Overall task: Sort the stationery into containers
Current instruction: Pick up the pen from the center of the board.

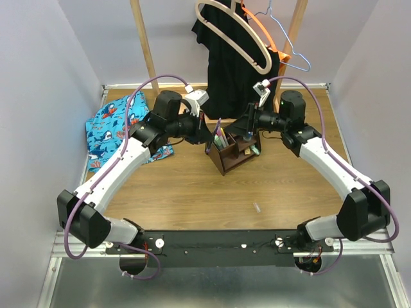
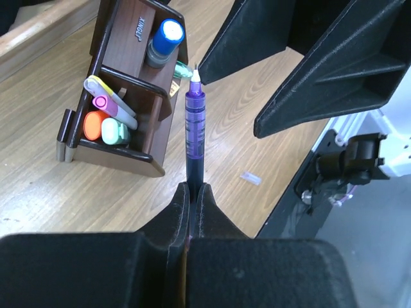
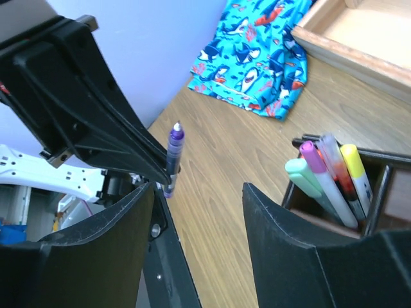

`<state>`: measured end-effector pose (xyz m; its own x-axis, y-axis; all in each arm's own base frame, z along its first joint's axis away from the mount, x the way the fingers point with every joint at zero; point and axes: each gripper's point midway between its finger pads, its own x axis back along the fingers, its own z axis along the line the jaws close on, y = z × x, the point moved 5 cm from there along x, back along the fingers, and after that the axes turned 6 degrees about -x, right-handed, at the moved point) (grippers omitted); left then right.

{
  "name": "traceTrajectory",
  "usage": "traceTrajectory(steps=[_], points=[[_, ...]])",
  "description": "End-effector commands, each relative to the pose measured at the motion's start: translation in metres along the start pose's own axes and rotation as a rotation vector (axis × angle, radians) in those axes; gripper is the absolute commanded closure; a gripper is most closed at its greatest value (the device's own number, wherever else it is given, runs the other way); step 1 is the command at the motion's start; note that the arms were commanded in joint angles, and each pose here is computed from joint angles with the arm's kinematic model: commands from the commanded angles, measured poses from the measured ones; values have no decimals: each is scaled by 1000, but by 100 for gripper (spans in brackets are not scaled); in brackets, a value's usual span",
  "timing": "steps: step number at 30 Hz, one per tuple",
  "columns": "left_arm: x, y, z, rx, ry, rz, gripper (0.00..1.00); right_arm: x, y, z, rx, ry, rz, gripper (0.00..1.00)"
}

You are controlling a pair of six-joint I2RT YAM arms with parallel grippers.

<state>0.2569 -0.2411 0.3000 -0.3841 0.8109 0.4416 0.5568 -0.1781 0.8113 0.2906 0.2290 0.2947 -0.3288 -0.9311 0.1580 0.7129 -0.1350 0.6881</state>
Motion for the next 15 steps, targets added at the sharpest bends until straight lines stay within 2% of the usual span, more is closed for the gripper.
traceTrajectory(steps=[1, 5, 15], points=[[5, 9, -4, 43, -55, -47, 100, -5, 17, 13, 40, 83, -15, 35], [7, 15, 0, 100, -77, -77, 100, -9, 17, 15, 35, 121, -1, 36], [7, 25, -6, 131, -159, -110, 100, -22, 17, 18, 49, 173, 6, 35]])
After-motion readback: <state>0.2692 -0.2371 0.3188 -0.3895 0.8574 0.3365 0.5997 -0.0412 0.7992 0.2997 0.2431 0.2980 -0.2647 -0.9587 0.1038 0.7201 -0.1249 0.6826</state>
